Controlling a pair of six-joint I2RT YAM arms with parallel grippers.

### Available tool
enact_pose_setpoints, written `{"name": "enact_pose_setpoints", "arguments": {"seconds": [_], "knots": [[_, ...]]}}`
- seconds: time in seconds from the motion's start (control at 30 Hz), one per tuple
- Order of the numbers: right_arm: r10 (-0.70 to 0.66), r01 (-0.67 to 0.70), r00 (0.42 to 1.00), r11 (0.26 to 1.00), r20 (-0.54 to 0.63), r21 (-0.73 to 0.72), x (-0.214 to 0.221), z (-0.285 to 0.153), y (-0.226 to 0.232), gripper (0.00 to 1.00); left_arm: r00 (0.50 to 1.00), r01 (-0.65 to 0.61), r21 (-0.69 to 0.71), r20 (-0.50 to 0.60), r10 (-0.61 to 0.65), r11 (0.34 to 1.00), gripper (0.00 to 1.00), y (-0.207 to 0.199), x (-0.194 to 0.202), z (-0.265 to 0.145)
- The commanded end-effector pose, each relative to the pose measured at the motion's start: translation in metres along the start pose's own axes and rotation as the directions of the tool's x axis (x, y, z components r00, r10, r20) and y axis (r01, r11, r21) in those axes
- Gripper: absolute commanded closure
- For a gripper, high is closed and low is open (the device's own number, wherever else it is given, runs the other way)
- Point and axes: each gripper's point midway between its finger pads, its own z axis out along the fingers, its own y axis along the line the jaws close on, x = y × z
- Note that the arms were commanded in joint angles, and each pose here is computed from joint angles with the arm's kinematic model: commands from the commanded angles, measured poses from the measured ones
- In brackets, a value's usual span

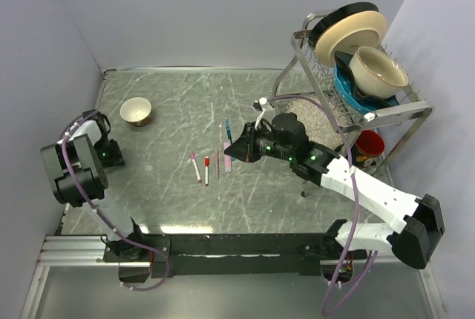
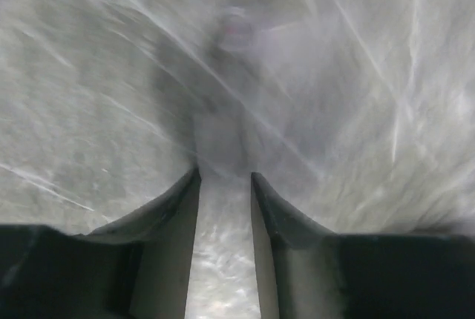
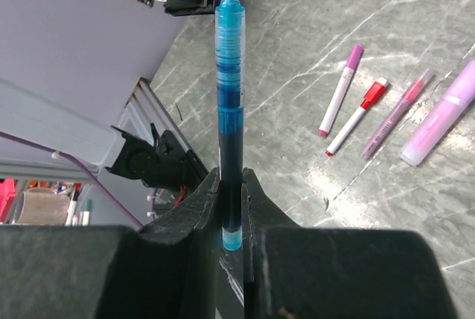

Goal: Insert the pens into the pen caps

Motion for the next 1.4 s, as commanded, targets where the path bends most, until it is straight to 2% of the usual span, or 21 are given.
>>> {"name": "enact_pose_setpoints", "arguments": {"seconds": [0.0, 0.1, 0.2, 0.3, 0.4, 0.43, 0.47, 0.5, 0.53, 0.63, 0.8, 0.87, 1.0, 1.2, 1.37], "knots": [[-0.012, 0.01, 0.998, 1.0, 0.069, 0.021, -0.019, -0.015, 0.005, 1.0, 0.939, -0.343, -0.044, -0.022, 0.343, 0.938, 0.95, 0.025, 0.031, 0.004], [-0.018, 0.015, 0.995, 0.999, 0.097, 0.032, -0.027, -0.023, 0.009, 1.0, 0.888, -0.459, -0.044, -0.042, 0.457, 0.888, 0.95, 0.039, 0.046, 0.005], [-0.013, 0.009, 0.992, 1.0, 0.126, 0.03, -0.035, -0.032, 0.015, 1.0, 0.861, -0.508, -0.041, -0.06, 0.505, 0.86, 0.94, 0.052, 0.053, 0.001], [-0.001, -0.001, 0.989, 1.0, 0.145, 0.013, -0.039, -0.04, 0.022, 1.0, 0.855, -0.519, 0.008, -0.009, 0.519, 0.855, 0.94, 0.043, 0.047, -0.013], [0.008, -0.008, 0.987, 1.0, 0.158, -0.003, -0.041, -0.047, 0.028, 1.0, 0.852, -0.521, 0.071, 0.097, 0.514, 0.85, 0.91, 0.018, 0.033, -0.036], [0.011, -0.01, 0.987, 1.0, 0.16, -0.005, -0.041, -0.048, 0.029, 1.0, 0.853, -0.517, 0.078, 0.133, 0.505, 0.853, 0.84, 0.011, 0.028, -0.042], [0.012, -0.011, 0.987, 1.0, 0.157, -0.006, -0.04, -0.049, 0.03, 1.0, 0.856, -0.498, 0.088, 0.207, 0.473, 0.863, 0.8, -0.004, 0.016, -0.051], [0.012, -0.011, 0.987, 1.0, 0.158, -0.007, -0.04, -0.051, 0.031, 1.0, 0.857, -0.486, 0.063, 0.231, 0.461, 0.872, 0.74, -0.004, 0.008, -0.055], [0.005, -0.004, 0.987, 1.0, 0.16, -0.006, -0.042, -0.052, 0.032, 1.0, 0.862, -0.466, 0.057, 0.257, 0.438, 0.883, 0.63, -0.008, 0.002, -0.058], [-0.011, 0.01, 0.989, 1.0, 0.147, 0.011, -0.041, -0.055, 0.031, 1.0, 0.895, -0.352, 0.06, 0.312, 0.317, 0.934, 0.5, -0.028, -0.021, -0.071], [-0.021, 0.017, 0.992, 0.999, 0.124, 0.031, -0.04, -0.055, 0.029, 1.0, 0.918, -0.269, 0.082, 0.323, 0.23, 0.96, 0.48, -0.05, -0.051, -0.063], [-0.018, 0.015, 0.992, 1.0, 0.122, 0.027, -0.042, -0.055, 0.031, 1.0, 0.909, -0.269, 0.078, 0.349, 0.226, 0.96, 0.46, -0.057, -0.06, -0.06], [-0.01, 0.009, 0.992, 1.0, 0.122, 0.013, -0.044, -0.052, 0.035, 1.0, 0.916, -0.207, 0.054, 0.36, 0.174, 0.977, 0.41, -0.055, -0.075, -0.053], [-0.016, 0.014, 0.994, 1.0, 0.106, 0.017, -0.046, -0.048, 0.035, 1.0, 0.923, -0.069, 0.026, 0.38, 0.054, 0.997, 0.43, -0.047, -0.086, -0.041], [-0.028, 0.024, 0.994, 0.999, 0.108, 0.032, -0.047, -0.051, 0.035, 1.0, 0.899, -0.013, 0.052, 0.437, -0.012, 0.999, 0.44, -0.051, -0.1, -0.038]]}}
